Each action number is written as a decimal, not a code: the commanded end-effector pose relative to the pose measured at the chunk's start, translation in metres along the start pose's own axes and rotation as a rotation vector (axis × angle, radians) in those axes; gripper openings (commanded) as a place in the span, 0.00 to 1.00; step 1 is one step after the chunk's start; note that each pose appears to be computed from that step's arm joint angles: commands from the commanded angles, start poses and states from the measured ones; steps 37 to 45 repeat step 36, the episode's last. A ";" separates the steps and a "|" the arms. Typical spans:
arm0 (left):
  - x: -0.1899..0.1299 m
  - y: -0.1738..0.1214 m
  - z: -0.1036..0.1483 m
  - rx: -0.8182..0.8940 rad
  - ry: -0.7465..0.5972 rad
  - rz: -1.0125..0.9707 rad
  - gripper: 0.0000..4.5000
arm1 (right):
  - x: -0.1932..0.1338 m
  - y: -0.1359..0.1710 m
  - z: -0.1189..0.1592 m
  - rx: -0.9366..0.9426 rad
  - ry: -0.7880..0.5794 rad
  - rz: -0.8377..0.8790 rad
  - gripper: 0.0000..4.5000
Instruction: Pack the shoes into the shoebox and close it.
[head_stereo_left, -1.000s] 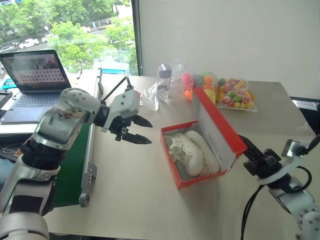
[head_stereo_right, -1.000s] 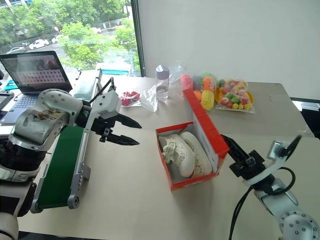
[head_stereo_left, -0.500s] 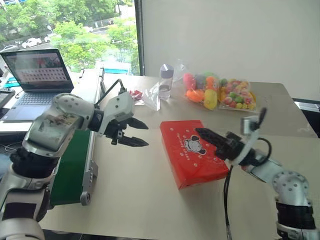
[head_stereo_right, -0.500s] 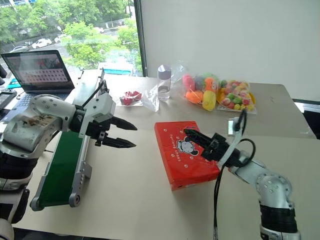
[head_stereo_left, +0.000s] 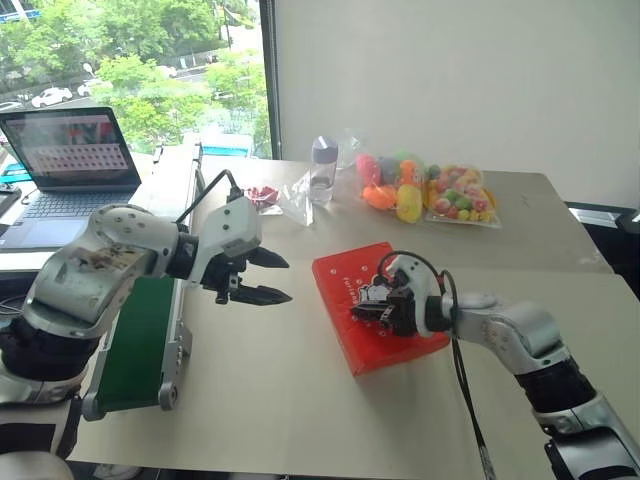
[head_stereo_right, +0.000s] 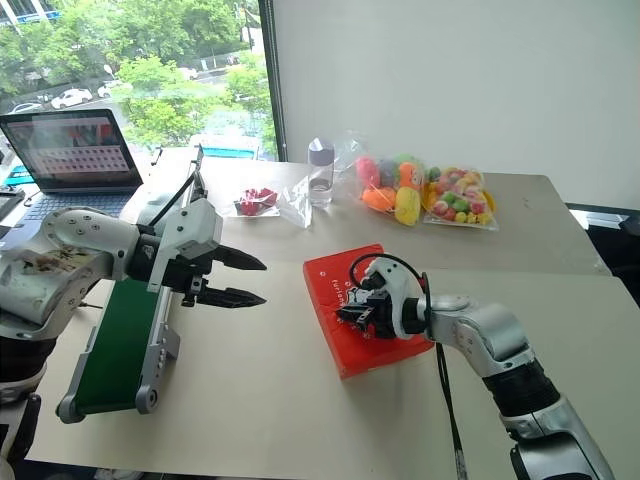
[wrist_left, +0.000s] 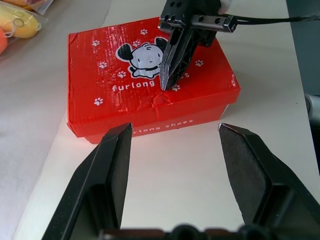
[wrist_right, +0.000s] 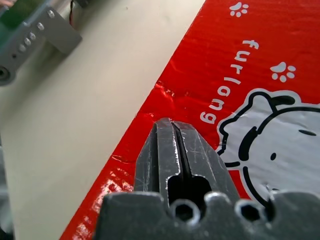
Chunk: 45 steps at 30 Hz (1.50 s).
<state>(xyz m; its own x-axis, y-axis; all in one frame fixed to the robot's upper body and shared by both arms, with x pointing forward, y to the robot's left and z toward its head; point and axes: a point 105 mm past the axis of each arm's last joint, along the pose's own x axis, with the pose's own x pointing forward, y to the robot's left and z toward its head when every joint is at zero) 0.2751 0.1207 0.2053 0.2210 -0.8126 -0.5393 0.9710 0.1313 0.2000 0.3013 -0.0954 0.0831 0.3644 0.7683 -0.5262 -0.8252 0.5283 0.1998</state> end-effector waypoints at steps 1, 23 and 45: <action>-0.005 0.000 0.004 0.034 -0.001 0.038 0.65 | 0.004 -0.017 -0.063 -0.065 0.326 -0.097 0.01; 0.015 0.003 -0.005 0.017 -0.114 0.112 0.65 | -0.107 0.012 0.080 -0.396 -0.170 -0.052 0.01; 0.015 0.006 -0.002 -0.033 -0.174 0.139 0.65 | -0.121 0.023 0.075 -0.403 -0.200 -0.033 0.01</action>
